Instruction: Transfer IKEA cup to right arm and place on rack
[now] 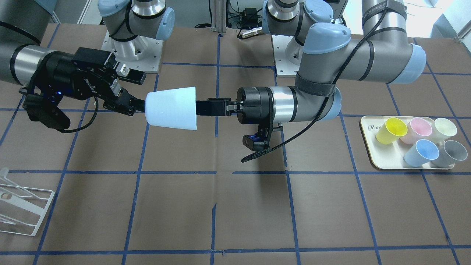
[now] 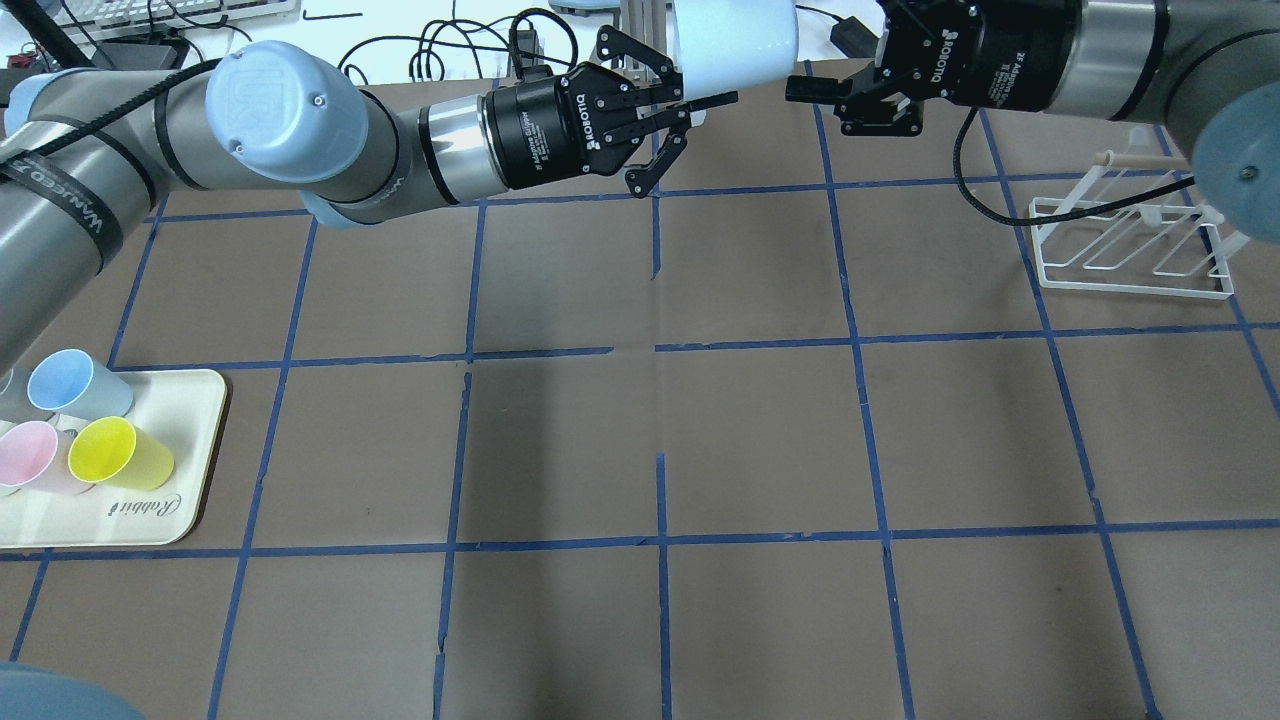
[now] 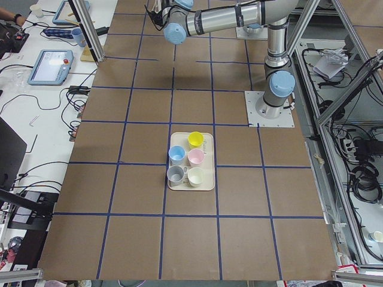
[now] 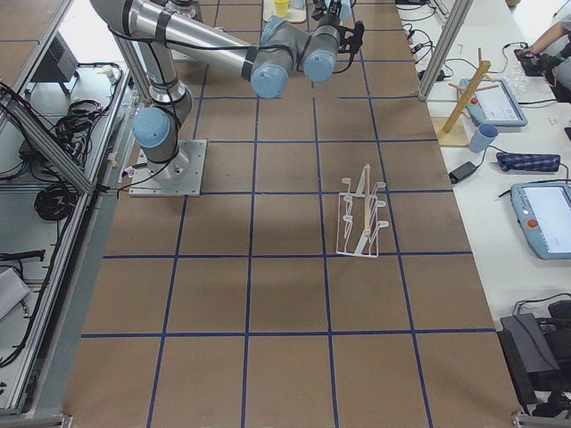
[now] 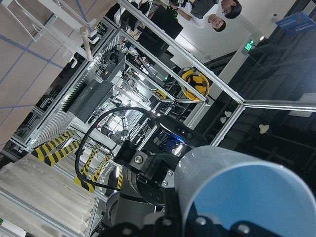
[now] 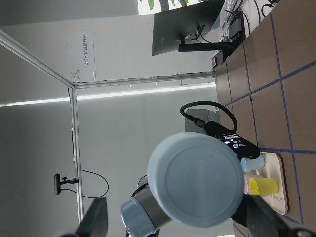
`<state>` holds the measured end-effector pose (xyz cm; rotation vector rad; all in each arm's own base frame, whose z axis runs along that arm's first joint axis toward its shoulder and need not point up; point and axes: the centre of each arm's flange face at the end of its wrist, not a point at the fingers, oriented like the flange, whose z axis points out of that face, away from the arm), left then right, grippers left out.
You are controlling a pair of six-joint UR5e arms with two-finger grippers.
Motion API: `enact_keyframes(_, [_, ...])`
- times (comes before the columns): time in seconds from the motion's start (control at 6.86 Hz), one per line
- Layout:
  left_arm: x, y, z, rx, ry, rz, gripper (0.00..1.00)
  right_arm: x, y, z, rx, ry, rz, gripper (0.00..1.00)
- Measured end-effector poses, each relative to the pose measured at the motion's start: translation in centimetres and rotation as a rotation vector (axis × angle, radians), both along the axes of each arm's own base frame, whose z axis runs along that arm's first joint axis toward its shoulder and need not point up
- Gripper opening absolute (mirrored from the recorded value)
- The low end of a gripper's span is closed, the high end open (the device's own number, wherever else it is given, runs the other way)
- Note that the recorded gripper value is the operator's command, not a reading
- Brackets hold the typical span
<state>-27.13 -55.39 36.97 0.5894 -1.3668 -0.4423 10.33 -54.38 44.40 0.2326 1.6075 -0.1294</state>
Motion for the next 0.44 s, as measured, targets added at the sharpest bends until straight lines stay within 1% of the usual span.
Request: enact_keyframes(0.44, [-0.05,-0.08,0.02,-0.001,0.000,-0.001,0.00,0.19,-0.58,-0.46,-0.007,0.011,0.009,0.99])
